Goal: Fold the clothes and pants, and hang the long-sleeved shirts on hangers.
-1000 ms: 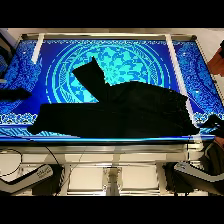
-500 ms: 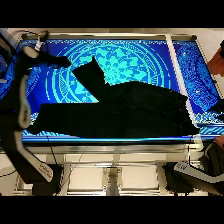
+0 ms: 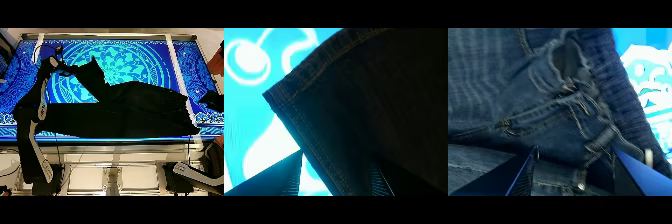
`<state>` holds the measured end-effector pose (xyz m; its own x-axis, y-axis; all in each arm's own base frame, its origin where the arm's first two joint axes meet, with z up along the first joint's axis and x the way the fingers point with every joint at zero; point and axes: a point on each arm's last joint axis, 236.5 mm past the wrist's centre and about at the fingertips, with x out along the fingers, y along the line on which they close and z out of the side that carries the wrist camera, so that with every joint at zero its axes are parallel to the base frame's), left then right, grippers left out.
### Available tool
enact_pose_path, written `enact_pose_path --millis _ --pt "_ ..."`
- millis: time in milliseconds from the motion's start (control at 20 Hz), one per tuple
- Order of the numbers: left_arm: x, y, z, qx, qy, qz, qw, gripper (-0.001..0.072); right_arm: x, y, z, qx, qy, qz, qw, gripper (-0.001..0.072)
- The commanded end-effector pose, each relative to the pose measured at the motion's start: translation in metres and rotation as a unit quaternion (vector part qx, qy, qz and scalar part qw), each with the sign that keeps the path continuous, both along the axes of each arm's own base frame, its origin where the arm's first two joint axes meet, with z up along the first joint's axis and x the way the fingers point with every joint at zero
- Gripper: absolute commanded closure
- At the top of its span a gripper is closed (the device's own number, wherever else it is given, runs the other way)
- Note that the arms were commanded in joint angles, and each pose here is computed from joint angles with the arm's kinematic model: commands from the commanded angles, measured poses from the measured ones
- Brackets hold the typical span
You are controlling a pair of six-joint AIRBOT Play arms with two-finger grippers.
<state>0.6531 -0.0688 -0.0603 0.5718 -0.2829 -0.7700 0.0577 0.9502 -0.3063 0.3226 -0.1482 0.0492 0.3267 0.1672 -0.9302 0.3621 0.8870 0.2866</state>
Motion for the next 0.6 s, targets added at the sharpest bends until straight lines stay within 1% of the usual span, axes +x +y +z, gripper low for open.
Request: enact_pose_path --millis 0,150,550 --pt "0.008 0.004 -0.011 -0.011 -0.004 0.029 1.000 0.0230 0.016 0.015 0.002 -0.010 -0.016 0.023 1.000 0.0185" --pt "0.008 0.017 -0.014 0.007 0.001 0.047 0.999 0.0229 0.021 0.022 0.002 -0.012 -0.020 0.034 0.999 0.0185" --pt "0.013 0.003 -0.031 0.000 0.000 0.049 0.999 0.0229 0.023 0.023 0.003 -0.010 -0.023 0.033 0.999 0.0186"
